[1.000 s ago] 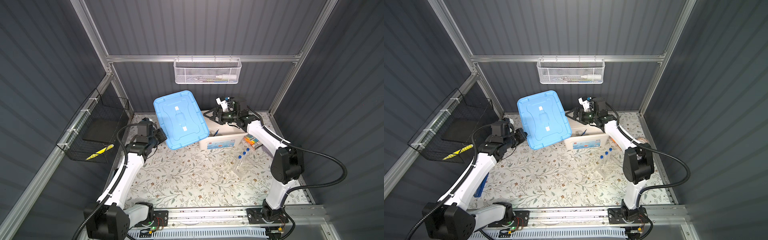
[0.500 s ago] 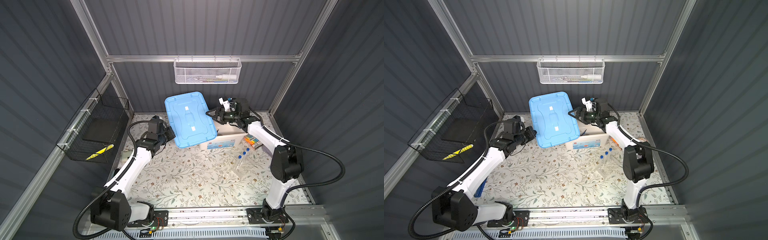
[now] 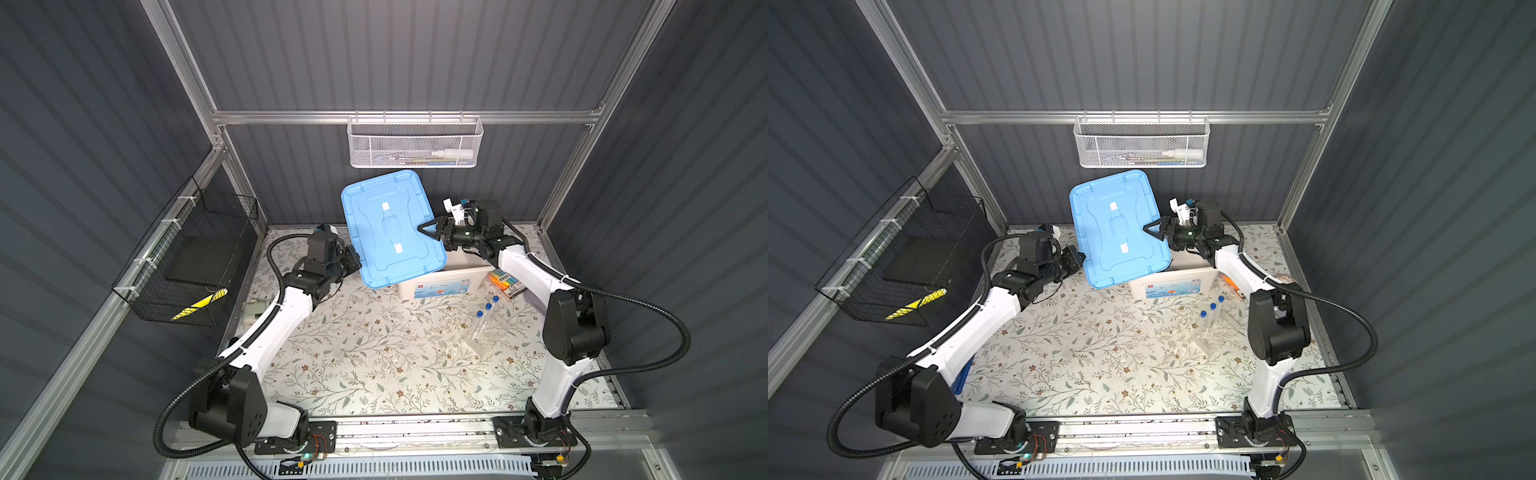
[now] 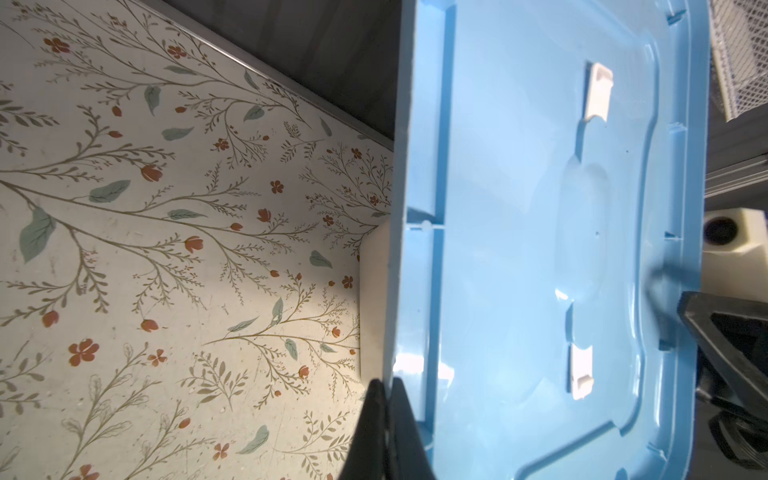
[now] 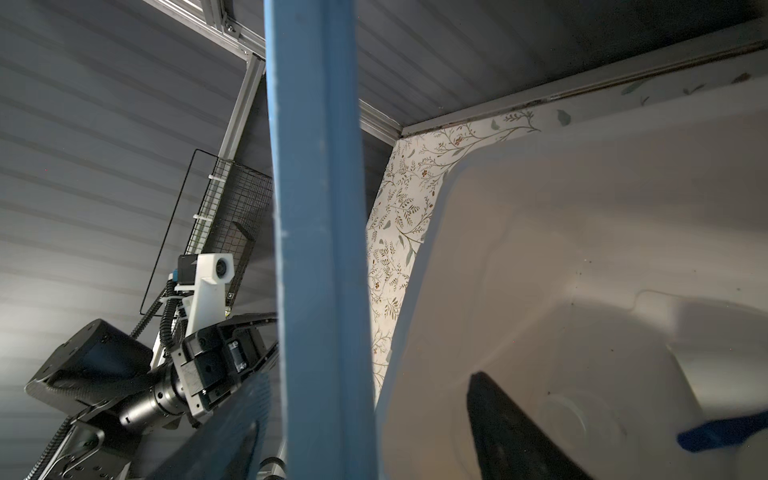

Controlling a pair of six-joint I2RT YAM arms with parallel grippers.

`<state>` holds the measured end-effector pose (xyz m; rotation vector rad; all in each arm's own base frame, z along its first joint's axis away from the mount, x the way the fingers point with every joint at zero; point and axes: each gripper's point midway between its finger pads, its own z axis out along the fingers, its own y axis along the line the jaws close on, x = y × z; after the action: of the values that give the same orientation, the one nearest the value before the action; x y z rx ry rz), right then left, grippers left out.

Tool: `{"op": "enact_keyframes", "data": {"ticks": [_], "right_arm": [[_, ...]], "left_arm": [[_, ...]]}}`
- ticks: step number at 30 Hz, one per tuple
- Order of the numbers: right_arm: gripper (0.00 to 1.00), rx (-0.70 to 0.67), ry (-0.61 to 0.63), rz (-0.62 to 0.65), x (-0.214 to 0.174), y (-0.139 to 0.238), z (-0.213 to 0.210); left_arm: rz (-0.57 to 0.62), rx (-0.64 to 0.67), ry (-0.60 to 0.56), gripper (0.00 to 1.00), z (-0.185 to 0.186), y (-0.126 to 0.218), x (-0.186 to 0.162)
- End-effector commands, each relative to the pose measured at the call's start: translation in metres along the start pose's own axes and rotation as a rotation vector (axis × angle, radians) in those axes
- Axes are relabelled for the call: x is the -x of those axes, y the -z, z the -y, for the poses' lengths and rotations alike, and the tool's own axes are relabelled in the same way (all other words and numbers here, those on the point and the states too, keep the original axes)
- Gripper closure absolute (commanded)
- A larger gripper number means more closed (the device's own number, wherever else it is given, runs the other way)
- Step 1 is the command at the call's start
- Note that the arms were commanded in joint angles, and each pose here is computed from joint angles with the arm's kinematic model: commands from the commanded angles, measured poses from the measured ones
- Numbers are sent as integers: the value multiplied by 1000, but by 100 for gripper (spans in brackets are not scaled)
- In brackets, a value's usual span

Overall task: Organize the chemistry lab equipment
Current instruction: 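Raise the lid upright over the bin while the right gripper grasps its far edge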

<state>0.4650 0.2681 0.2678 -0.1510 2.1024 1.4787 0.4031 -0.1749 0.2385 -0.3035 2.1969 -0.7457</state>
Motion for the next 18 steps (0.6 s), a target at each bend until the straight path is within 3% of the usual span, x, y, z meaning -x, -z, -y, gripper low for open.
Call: {"op": "enact_keyframes", "data": {"ticks": [1,7,18], "right_arm": [[31,54,46,19,2,9,-25],[52,55,27,69,8,27,-22],[77,42,41,137,19,55,-26]], "left_arm": [[42,-102,-3,100,34,0,16],[17,-125,4,100,41,-15,10],[-26,-187,7,97,69,-40,3]]}}
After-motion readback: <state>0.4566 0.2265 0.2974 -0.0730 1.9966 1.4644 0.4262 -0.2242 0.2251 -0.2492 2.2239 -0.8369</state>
